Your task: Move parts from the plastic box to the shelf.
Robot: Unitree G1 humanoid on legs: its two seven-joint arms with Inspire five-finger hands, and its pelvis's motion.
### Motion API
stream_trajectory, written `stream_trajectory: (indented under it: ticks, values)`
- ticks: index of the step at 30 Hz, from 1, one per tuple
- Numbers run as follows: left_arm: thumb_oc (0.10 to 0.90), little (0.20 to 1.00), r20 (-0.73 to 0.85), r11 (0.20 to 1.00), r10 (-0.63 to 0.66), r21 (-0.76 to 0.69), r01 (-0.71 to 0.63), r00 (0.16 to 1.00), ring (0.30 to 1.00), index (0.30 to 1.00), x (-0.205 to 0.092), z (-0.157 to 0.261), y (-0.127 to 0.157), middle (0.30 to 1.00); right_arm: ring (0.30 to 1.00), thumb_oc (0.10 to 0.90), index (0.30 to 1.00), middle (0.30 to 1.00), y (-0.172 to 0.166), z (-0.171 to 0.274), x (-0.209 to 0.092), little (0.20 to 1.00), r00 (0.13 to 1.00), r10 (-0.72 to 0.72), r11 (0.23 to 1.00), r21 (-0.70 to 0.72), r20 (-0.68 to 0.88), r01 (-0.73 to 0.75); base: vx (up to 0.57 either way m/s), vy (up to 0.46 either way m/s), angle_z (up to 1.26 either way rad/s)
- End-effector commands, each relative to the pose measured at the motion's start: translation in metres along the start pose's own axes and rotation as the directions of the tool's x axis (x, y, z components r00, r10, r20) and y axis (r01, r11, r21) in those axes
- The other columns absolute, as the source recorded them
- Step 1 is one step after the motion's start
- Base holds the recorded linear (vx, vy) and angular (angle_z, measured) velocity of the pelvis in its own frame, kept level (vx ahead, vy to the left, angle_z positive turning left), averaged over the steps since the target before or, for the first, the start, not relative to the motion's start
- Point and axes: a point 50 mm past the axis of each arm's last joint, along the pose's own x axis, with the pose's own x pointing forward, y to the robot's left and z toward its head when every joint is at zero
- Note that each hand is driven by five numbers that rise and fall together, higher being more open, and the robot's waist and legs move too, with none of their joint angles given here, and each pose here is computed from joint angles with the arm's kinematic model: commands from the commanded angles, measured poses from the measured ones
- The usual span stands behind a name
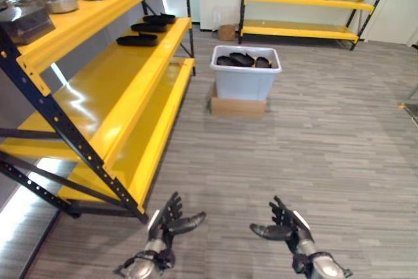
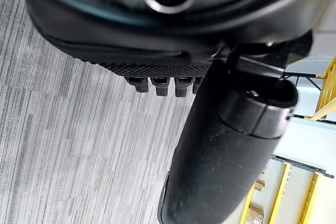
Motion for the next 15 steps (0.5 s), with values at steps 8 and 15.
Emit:
stream_trajectory:
  ticks: [8,15]
  values:
    - [0.900,1.000,0.160,0.999,-0.049,-0.006,0.051,0.986,1.000,1.000,0.0138,0.0310,-0.0070,1.000,1.000,0.900,1.000,1.000,0.0094,0.0453,0.0123,1.000,0.974,0.072,0.997,-0.041,0.214,-0.065,0.00,0.000,0.00]
    - [0.900,1.000,0.162,0.999,-0.054,0.004,0.054,0.985,1.000,1.000,0.0137,0.0317,-0.0069,1.000,1.000,0.900,1.000,1.000,0.0105,0.0450,0.0118,1.000,0.974,0.077,0.997,-0.030,0.214,-0.073,0.00,0.000,0.00]
